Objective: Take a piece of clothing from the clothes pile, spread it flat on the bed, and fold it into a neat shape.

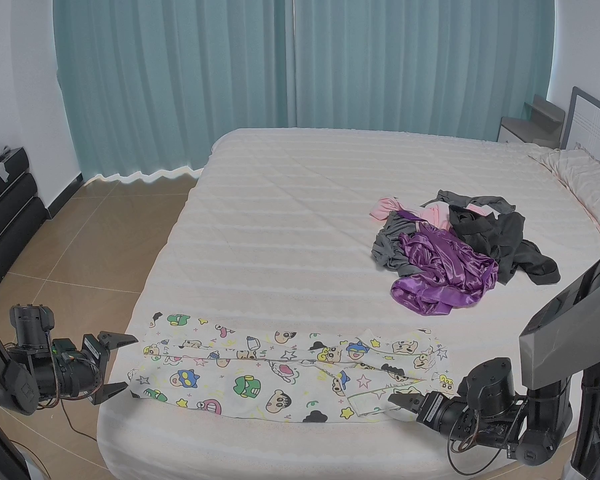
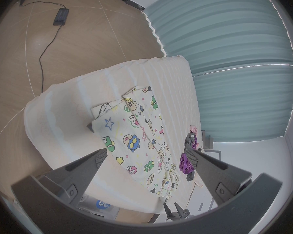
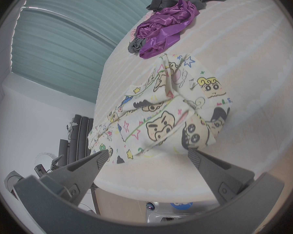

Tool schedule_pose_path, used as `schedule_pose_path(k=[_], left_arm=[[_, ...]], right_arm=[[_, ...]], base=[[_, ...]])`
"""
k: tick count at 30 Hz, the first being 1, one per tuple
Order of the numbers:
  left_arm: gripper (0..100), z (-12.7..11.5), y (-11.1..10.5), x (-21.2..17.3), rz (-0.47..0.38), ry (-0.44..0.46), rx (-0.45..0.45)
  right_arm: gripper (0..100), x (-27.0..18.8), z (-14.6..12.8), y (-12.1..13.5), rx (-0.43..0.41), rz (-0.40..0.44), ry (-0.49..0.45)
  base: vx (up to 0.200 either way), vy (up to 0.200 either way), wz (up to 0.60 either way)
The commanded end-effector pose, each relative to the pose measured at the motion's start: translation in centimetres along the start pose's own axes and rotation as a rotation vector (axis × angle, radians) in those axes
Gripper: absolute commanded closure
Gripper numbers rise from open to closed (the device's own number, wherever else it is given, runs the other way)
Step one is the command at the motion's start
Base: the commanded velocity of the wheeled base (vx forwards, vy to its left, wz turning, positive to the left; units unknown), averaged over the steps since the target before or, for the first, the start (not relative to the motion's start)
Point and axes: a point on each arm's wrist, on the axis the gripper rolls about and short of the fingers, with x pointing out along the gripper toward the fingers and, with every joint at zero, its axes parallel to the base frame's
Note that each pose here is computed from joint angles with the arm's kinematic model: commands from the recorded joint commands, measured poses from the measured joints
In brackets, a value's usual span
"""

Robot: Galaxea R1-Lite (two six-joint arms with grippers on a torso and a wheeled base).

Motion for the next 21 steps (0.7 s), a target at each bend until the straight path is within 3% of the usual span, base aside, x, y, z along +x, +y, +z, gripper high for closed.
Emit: schedule_pose_path(k=[1,12,21], left_arm=[[0,0.0,0.1,0.1,0.003,0.0,-0.002],[0,0.0,0.1,0.1,0.004,0.002,-0.002],[0,0.0,0.1,0.1,0.003,0.0,-0.002]], right_arm=[[0,0.4,0.1,0.4,0.001,0.021,-0.017],[0,1.7,0.8,1.3,0.031,0.06,-0.077],[0,2.9,1.1,0.6,0.041,0.014,-0.116]], base=[[0.0,0.0,0.0],[0.0,0.0,0.0],[0.0,0.0,0.0]])
